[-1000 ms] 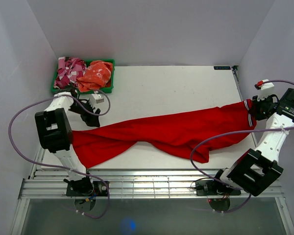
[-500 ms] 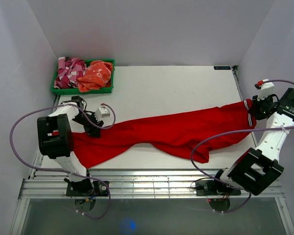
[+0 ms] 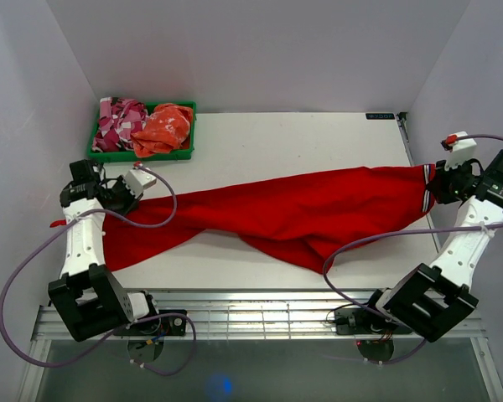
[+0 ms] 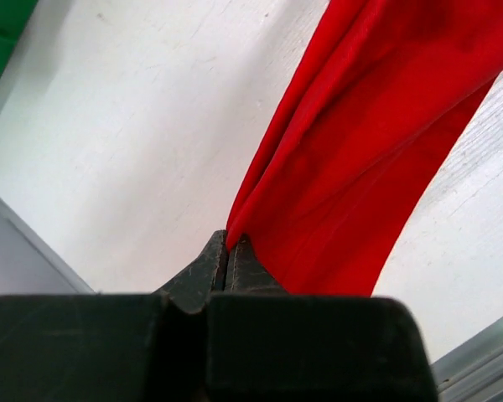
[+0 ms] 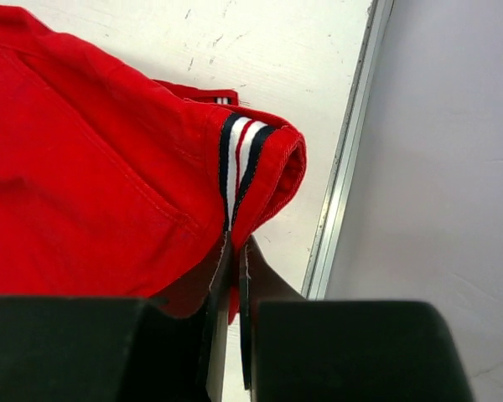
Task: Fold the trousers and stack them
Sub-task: Flatten the trousers out
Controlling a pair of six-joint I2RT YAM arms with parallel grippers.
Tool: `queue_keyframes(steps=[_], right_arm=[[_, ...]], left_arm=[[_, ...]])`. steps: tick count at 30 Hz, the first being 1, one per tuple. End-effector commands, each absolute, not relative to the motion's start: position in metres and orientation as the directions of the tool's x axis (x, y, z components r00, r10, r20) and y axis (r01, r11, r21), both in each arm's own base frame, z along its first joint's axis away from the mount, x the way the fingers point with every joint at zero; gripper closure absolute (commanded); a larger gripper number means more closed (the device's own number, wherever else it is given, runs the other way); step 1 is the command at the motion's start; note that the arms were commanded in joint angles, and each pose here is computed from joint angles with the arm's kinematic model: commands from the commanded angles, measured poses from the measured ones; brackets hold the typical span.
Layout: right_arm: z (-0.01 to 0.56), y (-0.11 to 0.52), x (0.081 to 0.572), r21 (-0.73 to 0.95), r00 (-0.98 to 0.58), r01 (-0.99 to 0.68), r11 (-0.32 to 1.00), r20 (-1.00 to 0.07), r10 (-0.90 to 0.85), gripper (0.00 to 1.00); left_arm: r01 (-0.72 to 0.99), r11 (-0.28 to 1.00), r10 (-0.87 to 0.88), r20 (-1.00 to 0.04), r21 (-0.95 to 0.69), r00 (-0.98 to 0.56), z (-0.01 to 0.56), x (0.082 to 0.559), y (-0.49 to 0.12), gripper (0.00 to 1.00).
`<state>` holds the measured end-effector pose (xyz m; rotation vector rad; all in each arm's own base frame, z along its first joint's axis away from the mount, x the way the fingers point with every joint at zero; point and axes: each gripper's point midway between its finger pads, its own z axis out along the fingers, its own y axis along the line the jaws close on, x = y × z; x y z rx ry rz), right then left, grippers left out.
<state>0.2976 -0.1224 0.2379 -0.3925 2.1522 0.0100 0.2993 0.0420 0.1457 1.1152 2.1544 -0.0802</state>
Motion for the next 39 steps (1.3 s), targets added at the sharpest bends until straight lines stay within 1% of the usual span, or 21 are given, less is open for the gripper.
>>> queue_keyframes(steps=[1, 6, 8, 9, 10, 14, 16, 17, 20, 22, 25, 27, 28, 31, 39], right_arm=[[0.293, -0.138, 0.3, -0.263, -0.415, -0.221, 0.939, -0.846, -0.335, 0.92], [0.307, -0.145, 0.297, -0.258, -0.385, -0.194, 0.946, -0.867, -0.316, 0.92], [0.305, -0.145, 0.297, -0.261, -0.385, -0.203, 0.944, -0.865, -0.322, 0.92], [0.302, -0.144, 0.296, -0.259, -0.388, -0.208, 0.943, -0.863, -0.322, 0.92], [0.298, -0.144, 0.296, -0.253, -0.398, -0.21, 0.944, -0.86, -0.319, 0.92], [0.276, -0.146, 0.294, -0.226, -0.44, -0.224, 0.948, -0.845, -0.305, 0.92], [0.272, -0.145, 0.294, -0.223, -0.443, -0.234, 0.946, -0.842, -0.308, 0.92], [0.27, -0.143, 0.292, -0.213, -0.448, -0.242, 0.947, -0.841, -0.304, 0.92], [0.265, -0.139, 0.29, -0.195, -0.453, -0.262, 0.945, -0.84, -0.299, 0.92], [0.261, -0.136, 0.289, -0.186, -0.459, -0.279, 0.942, -0.836, -0.3, 0.92], [0.249, -0.132, 0.285, -0.163, -0.479, -0.3, 0.94, -0.826, -0.296, 0.92], [0.246, -0.13, 0.284, -0.16, -0.481, -0.307, 0.938, -0.824, -0.298, 0.92], [0.242, -0.129, 0.283, -0.156, -0.485, -0.31, 0.938, -0.822, -0.298, 0.92], [0.24, -0.125, 0.282, -0.149, -0.485, -0.325, 0.934, -0.822, -0.3, 0.92], [0.241, -0.125, 0.284, -0.143, -0.485, -0.333, 0.932, -0.822, -0.3, 0.92]], left_arm=[[0.712, 0.637, 0.695, -0.619, 0.295, -0.365, 0.168, 0.296, 0.057, 1.0], [0.684, 0.659, 0.674, -0.649, 0.313, -0.353, 0.184, 0.299, 0.063, 1.0], [0.682, 0.662, 0.669, -0.656, 0.312, -0.349, 0.185, 0.299, 0.062, 0.94], [0.686, 0.66, 0.665, -0.662, 0.306, -0.345, 0.183, 0.298, 0.06, 0.93], [0.694, 0.66, 0.66, -0.663, 0.287, -0.353, 0.176, 0.295, 0.058, 0.93], [0.723, 0.659, 0.634, -0.67, 0.206, -0.386, 0.152, 0.288, 0.051, 0.84], [0.746, 0.644, 0.625, -0.677, 0.166, -0.389, 0.142, 0.285, 0.045, 0.82], [0.759, 0.64, 0.611, -0.681, 0.122, -0.405, 0.133, 0.281, 0.041, 0.81], [0.788, 0.612, 0.592, -0.696, 0.061, -0.406, 0.118, 0.277, 0.031, 0.82], [0.798, 0.603, 0.584, -0.694, 0.024, -0.421, 0.107, 0.273, 0.025, 0.81], [0.803, 0.596, 0.574, -0.688, -0.021, -0.444, 0.09, 0.271, 0.017, 0.73], [0.805, 0.592, 0.573, -0.688, -0.029, -0.446, 0.085, 0.27, 0.013, 0.68], [0.8, 0.6, 0.569, -0.69, -0.023, -0.447, 0.084, 0.274, 0.013, 0.63], [0.804, 0.594, 0.576, -0.693, -0.01, -0.434, 0.082, 0.279, 0.008, 0.57], [0.777, 0.628, 0.576, -0.689, 0.03, -0.439, 0.079, 0.307, 0.004, 0.5]])
